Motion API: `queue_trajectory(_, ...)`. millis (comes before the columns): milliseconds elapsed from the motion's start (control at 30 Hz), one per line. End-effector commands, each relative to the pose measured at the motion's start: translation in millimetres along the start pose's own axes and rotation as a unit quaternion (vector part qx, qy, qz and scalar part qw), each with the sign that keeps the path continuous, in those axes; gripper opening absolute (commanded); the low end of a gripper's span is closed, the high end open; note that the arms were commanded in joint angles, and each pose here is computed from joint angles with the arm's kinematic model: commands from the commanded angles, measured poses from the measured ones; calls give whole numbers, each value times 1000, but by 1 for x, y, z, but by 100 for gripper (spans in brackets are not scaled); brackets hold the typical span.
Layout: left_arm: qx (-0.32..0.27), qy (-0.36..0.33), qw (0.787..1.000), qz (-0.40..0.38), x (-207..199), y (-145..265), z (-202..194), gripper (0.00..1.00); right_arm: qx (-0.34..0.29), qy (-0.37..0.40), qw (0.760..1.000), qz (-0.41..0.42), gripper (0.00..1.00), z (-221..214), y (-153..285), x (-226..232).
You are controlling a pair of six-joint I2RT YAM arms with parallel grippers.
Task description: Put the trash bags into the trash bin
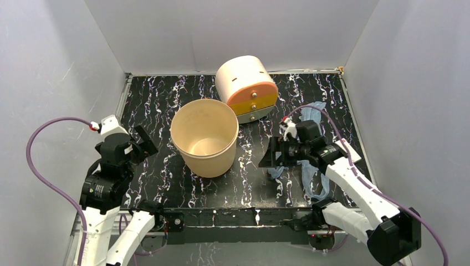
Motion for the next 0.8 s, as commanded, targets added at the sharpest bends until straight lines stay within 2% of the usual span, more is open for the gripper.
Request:
queue_trajectory(0, 10, 31, 999, 17, 10, 6, -11, 98, -26, 37, 997, 70, 98, 3, -29, 39)
queue_trajectory(100, 13, 36, 999, 10, 10, 8, -14, 98, -66, 83, 991, 81, 98, -3, -51, 63)
queue_trajectory(233, 9, 31, 999, 8, 10, 8, -12, 98, -139, 129, 972, 139, 98, -3, -76, 94)
queue_trajectory(333, 3, 27, 1000, 8, 9, 9, -8, 98, -165, 169, 961, 141, 99, 4, -95, 111)
queue_trajectory(533, -19, 19, 999, 20, 10, 12, 7, 98, -225, 185, 948, 130, 99, 38, -137, 133)
queue_trajectory(667, -31, 20, 999, 28, 11, 16, 15, 98, -241, 189, 946, 111, 99, 58, -176, 144)
queue_trajectory(767, -35, 20, 999, 28, 11, 18, 18, 98, -215, 201, 950, 106, 99, 68, -210, 154)
Point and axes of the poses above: each gripper's point midway between its finger pads, its own y axis back along the fingers, its own x axis along the line the jaws close on, z = x × y, the point moved 5 cm from there along y, back along the fingers, and after that the axes turned 4 degrees about y, right-handed, at the moved point
